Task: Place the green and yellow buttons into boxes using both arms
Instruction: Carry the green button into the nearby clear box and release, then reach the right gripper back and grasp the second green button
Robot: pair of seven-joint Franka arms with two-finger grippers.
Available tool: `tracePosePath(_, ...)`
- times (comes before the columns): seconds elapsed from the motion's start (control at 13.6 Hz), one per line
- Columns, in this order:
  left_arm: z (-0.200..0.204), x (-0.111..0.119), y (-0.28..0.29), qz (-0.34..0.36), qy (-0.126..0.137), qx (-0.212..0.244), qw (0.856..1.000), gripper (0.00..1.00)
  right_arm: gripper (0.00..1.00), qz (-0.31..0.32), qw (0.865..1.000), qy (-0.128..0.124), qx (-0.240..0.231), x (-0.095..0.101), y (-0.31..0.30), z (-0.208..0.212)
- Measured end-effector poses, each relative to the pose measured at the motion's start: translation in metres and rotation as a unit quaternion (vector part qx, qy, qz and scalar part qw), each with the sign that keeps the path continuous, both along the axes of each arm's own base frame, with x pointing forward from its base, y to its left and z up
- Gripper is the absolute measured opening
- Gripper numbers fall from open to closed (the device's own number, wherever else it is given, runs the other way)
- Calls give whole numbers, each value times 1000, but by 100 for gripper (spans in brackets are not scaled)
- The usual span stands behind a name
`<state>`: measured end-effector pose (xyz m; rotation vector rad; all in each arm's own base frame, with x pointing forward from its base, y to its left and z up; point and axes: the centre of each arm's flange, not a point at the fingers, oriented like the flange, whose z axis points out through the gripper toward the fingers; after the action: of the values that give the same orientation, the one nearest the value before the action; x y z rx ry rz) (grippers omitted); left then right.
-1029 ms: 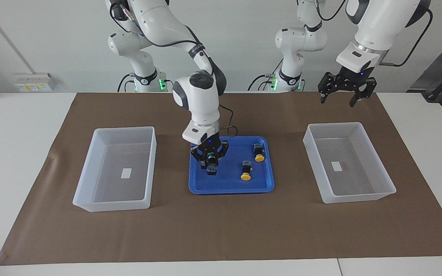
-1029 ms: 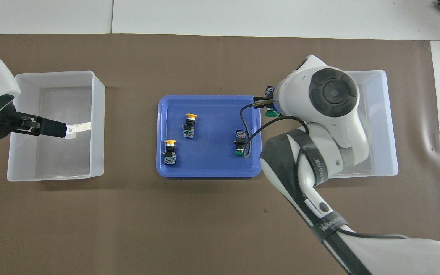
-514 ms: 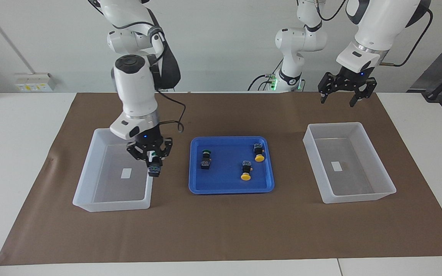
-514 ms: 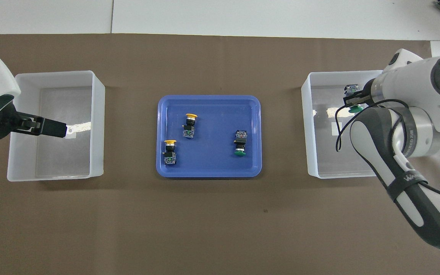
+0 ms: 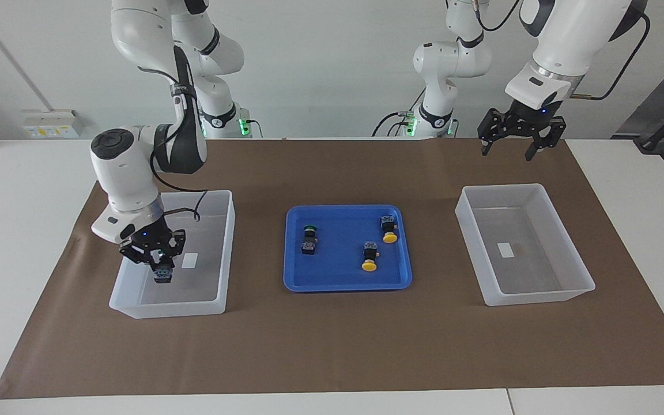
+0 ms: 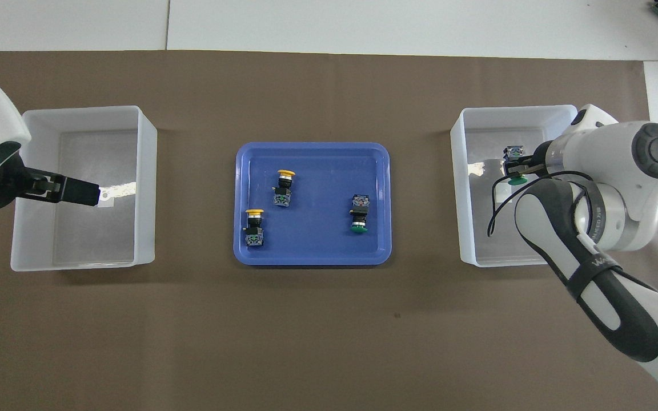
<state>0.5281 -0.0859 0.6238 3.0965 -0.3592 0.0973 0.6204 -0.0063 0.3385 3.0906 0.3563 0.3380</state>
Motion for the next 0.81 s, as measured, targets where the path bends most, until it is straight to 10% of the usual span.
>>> tracePosePath(0.22, 0, 0, 0, 2, -1, 0, 1000, 100, 39, 0, 1000, -12, -3, -3, -3, -20)
tracePosePath(0.66, 21, 7, 3, 16, 1, -2, 1000, 100, 99, 0, 999, -34, -3, 4, -2, -5)
tracePosePath(0.81, 23, 14, 4, 17, 4, -1, 1000, 100, 100, -11, 999, -36, 6, 9, 9, 27)
